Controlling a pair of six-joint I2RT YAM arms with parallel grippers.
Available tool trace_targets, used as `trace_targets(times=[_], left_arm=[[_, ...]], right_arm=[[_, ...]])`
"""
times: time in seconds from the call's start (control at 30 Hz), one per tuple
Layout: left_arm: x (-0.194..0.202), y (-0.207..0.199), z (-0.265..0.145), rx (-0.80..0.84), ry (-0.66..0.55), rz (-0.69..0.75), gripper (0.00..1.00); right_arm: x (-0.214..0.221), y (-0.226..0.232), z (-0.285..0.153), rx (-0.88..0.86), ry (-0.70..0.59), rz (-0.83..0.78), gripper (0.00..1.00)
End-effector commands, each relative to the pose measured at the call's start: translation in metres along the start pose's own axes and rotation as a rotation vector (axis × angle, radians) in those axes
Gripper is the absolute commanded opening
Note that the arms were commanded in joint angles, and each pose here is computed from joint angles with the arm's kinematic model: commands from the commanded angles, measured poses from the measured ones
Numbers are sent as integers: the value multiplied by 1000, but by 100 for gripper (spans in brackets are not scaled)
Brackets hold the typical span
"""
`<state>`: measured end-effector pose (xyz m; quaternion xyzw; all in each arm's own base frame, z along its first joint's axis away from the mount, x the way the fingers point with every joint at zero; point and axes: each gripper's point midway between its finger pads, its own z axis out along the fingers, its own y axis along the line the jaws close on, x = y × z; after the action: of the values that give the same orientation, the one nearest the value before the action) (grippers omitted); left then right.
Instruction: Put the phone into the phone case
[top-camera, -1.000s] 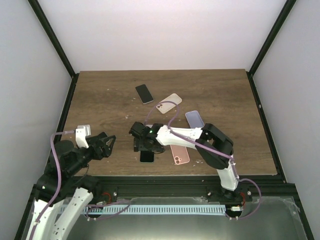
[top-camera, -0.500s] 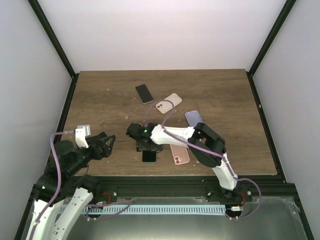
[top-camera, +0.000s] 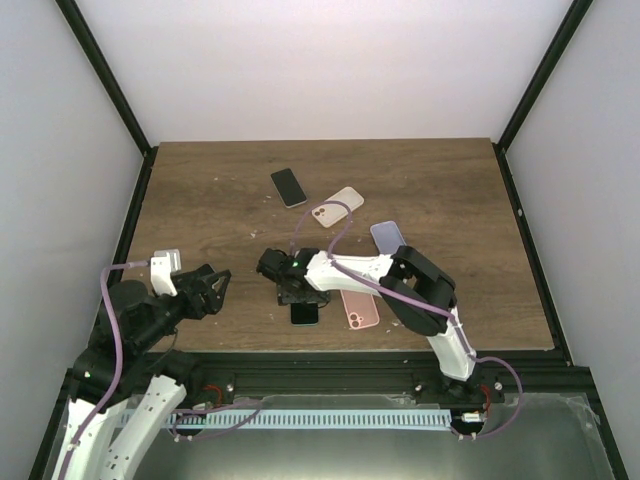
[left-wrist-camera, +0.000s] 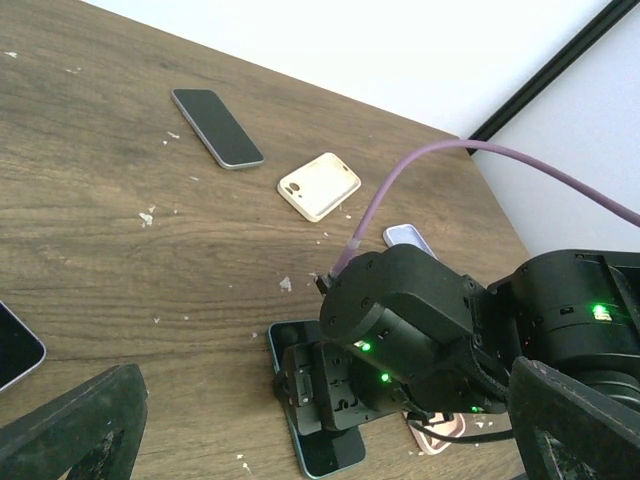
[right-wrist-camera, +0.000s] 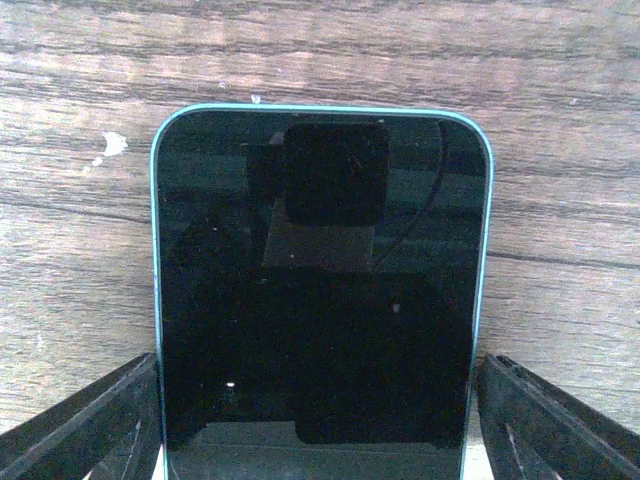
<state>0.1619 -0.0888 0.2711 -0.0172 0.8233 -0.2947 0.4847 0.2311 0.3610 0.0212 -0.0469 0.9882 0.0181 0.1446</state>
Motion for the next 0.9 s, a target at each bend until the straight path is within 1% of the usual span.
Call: trace_targets(times=[0.0,0.17,0.33,0.47,0.57,0.7,0.87], left_arm=[[0,3,2,-12,-3,-12,100],[0,3,3,-13,1,-13,100],[1,5,4,-22,7,-17,100],[2,12,9,-64,22,-51,100],[10,17,18,-97,89,-100,100],[27,16,34,-89,195,-160,100],[39,20,45,-95,246,-207,100]], right_arm=[[14,-9,5,36,36,-19,84],[13,-7,6,25,26,-47,78],[4,-2,-8,-31,-19,-83,67],[1,-5,-23,-64,-49,-116,60],[3,-8,-32,-91,-61,-142,58],[4,-17,-45,-103,-83,-165,57],[2,-32,-67,-115,-123,-192,55]])
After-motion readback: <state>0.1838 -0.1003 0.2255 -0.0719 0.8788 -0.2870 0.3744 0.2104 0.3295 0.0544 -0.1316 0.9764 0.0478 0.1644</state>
